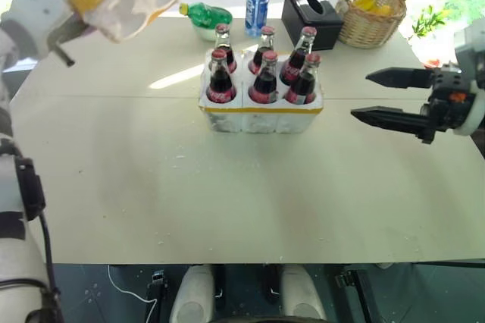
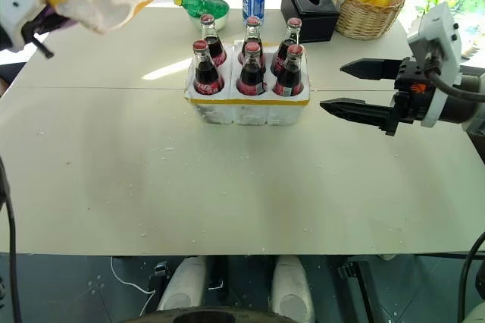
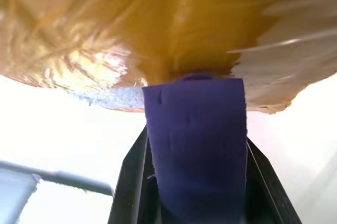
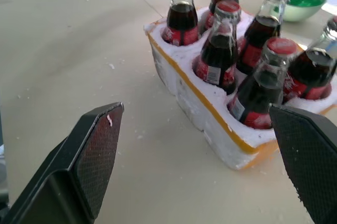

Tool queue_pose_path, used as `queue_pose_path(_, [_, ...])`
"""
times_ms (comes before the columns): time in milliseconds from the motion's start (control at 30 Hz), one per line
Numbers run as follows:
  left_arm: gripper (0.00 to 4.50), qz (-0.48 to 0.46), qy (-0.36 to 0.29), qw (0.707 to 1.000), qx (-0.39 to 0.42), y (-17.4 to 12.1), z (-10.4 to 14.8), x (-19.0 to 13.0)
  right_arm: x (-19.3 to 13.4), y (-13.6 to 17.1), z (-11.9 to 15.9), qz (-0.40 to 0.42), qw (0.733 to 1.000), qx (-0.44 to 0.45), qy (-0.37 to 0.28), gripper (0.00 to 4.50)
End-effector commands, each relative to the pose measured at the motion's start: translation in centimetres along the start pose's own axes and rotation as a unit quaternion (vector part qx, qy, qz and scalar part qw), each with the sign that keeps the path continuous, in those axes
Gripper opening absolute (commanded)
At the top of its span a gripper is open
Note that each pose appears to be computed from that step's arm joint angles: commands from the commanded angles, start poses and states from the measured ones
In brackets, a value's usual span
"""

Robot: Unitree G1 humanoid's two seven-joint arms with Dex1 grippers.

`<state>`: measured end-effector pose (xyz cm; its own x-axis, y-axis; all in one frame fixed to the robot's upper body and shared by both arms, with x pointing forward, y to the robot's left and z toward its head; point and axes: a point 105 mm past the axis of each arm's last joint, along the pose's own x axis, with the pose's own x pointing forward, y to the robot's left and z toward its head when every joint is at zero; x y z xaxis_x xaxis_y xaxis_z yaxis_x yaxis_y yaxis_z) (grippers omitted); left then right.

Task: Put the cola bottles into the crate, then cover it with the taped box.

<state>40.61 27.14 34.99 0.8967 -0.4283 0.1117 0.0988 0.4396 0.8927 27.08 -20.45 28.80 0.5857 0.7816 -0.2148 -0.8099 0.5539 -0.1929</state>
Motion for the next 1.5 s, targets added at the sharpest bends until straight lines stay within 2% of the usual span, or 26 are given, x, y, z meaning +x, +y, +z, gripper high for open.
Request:
queue_pose_path(33, [0.73, 0.037, -0.093, 0.988, 0.115, 1.3, 5.7, 1.0, -0.9, 0.1, 1.2, -0.017, 1.000, -0.016, -0.018, 4.50])
queue_pose_path(233, [0.73, 0.012, -0.137, 0.966, 0.217, -2.0, 8.5, 3.6, -0.7, 0.2, 0.9, -0.027, 0.999, -0.023, -0.013, 4.50])
queue_pose_path(300, [0.73, -0.004, -0.137, 0.952, 0.275, -3.4, 8.5, 4.0, -0.6, 0.4, 1.0, -0.026, 0.999, -0.022, -0.016, 4.50])
queue_pose_path(467, [0.73, -0.035, -0.153, 0.922, 0.354, -6.8, 8.1, 4.9, -0.9, 0.2, 1.1, -0.040, 0.999, -0.015, -0.025, 4.50])
queue_pose_path(533, [0.73, -0.044, -0.136, 0.904, 0.403, -7.6, 7.2, 5.3, -0.9, 0.2, 1.1, -0.044, 0.999, -0.013, -0.026, 4.50])
queue_pose_path(633, [0.73, -0.041, -0.127, 0.896, 0.424, -8.3, 6.6, 5.8, -0.8, 0.3, 1.2, -0.043, 0.998, -0.010, -0.035, 4.50])
queue_pose_path(733, [1.84, -0.029, -0.125, 0.900, 0.416, -8.5, 6.7, 6.3, -0.7, 0.2, 1.4, -0.046, 0.998, -0.008, -0.043, 4.50])
queue_pose_path(900, [4.44, -0.043, -0.149, 0.898, 0.411, -9.7, 7.0, 6.1, -0.7, -0.1, 1.6, -0.052, 0.997, -0.002, -0.054, 4.50])
queue_pose_path(933, [4.48, -0.048, -0.149, 0.898, 0.411, -9.9, 6.8, 5.9, -0.6, -0.1, 1.6, -0.052, 0.997, -0.001, -0.054, 4.50])
queue_pose_path(1133, [4.48, -0.081, -0.147, 0.908, 0.383, -10.4, 4.8, 3.3, -0.7, -0.4, 0.7, -0.059, 0.997, 0.007, -0.044, 4.50])
queue_pose_path(1333, [4.48, -0.074, -0.176, 0.923, 0.334, -9.2, 5.0, -1.1, -1.1, -1.7, -0.7, -0.079, 0.996, 0.022, -0.029, 4.50])
queue_pose_path(1400, [4.48, -0.083, -0.157, 0.946, 0.272, -8.7, 4.6, -2.3, -1.0, -2.0, -1.2, -0.076, 0.997, 0.025, -0.018, 4.50])
queue_pose_path(1433, [4.48, -0.090, -0.132, 0.965, 0.210, -8.3, 4.0, -2.7, -1.0, -2.1, -1.3, -0.071, 0.997, 0.024, -0.012, 4.50])
queue_pose_path(1500, [4.48, -0.113, -0.077, 0.990, 0.023, -7.4, 2.6, -3.3, -1.0, -2.5, -1.2, -0.062, 0.998, 0.021, -0.006, 4.50])
